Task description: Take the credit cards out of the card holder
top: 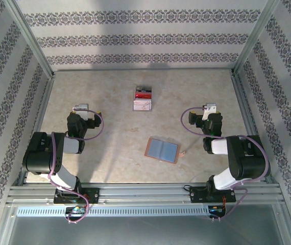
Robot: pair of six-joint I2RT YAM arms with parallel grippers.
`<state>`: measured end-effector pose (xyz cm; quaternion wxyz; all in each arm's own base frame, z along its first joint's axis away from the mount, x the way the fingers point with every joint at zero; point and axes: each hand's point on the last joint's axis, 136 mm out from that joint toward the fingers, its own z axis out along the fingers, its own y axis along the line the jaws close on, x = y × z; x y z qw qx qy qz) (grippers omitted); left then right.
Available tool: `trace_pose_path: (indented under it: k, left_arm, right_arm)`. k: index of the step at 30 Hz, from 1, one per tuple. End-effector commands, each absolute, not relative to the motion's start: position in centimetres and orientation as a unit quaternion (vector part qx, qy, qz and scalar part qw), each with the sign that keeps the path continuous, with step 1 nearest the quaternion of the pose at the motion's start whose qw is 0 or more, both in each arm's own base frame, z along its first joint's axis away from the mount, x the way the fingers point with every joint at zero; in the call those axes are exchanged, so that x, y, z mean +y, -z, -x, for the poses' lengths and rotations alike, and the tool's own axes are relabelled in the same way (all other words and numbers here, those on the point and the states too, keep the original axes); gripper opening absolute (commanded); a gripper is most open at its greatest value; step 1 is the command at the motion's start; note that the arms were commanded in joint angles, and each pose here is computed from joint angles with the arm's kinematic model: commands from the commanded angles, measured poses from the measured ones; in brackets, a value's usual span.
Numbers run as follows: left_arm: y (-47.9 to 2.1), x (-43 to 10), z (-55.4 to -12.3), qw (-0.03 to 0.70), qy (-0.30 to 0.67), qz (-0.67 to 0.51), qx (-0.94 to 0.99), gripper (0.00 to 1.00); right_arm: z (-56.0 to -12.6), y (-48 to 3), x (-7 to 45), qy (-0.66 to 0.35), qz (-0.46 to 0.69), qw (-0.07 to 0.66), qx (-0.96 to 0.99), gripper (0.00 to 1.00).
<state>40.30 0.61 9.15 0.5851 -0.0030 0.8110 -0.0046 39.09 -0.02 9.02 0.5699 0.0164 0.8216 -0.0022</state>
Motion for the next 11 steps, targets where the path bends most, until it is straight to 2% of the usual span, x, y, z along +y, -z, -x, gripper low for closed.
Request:
trace_pose_path:
  k: [1,11]
  left_arm:
    - [-8.83,1.02,-40.0,0.579,0.005,0.014,0.815,1.0]
    - [-8.83,1.03,-40.0,0.579,0.005,0.014,0.815,1.0]
  right_arm:
    - [-39.83,-10.65,-0.09,0.004,-0.02,0.593,0.805,0.98]
    - [-39.84,-10.67,-0.06,0.004,-0.019,0.593,0.805,0.98]
